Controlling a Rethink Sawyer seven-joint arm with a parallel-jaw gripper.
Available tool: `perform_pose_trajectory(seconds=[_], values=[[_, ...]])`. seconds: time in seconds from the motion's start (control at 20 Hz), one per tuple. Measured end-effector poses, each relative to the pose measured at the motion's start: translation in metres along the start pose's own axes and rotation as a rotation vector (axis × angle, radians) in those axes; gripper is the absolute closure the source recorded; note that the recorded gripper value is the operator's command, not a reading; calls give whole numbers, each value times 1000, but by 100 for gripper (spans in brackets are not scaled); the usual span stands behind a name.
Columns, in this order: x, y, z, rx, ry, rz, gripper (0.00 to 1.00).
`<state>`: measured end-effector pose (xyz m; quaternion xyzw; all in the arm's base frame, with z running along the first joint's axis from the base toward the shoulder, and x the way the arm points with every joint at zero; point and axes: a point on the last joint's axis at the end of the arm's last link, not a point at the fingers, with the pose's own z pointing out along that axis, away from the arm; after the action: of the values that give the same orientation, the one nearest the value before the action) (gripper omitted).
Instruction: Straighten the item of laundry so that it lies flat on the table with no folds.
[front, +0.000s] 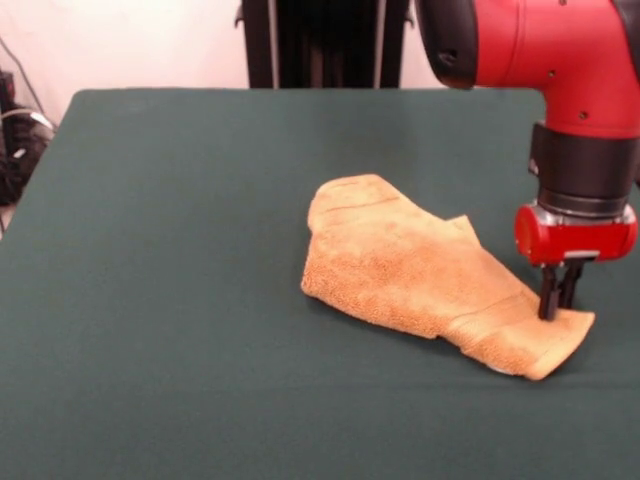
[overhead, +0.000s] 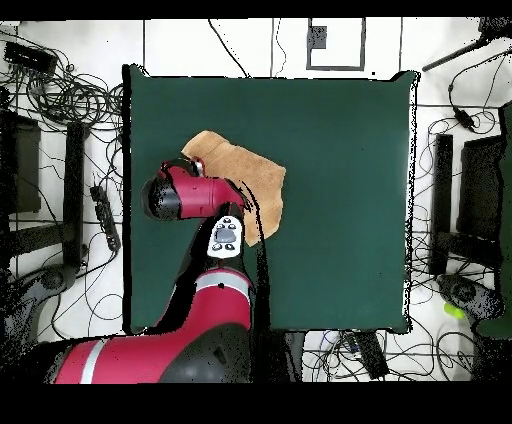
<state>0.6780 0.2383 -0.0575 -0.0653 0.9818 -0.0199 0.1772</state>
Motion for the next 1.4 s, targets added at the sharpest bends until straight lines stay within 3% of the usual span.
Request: perform_pose_trajectory(seconds=[0.55, 1.05, 1.4], values=[[-27, -20, 10, -9, 37, 65, 100], [-45, -28, 11, -57, 186, 139, 100], [-56, -43, 15, -138, 274, 233, 100]])
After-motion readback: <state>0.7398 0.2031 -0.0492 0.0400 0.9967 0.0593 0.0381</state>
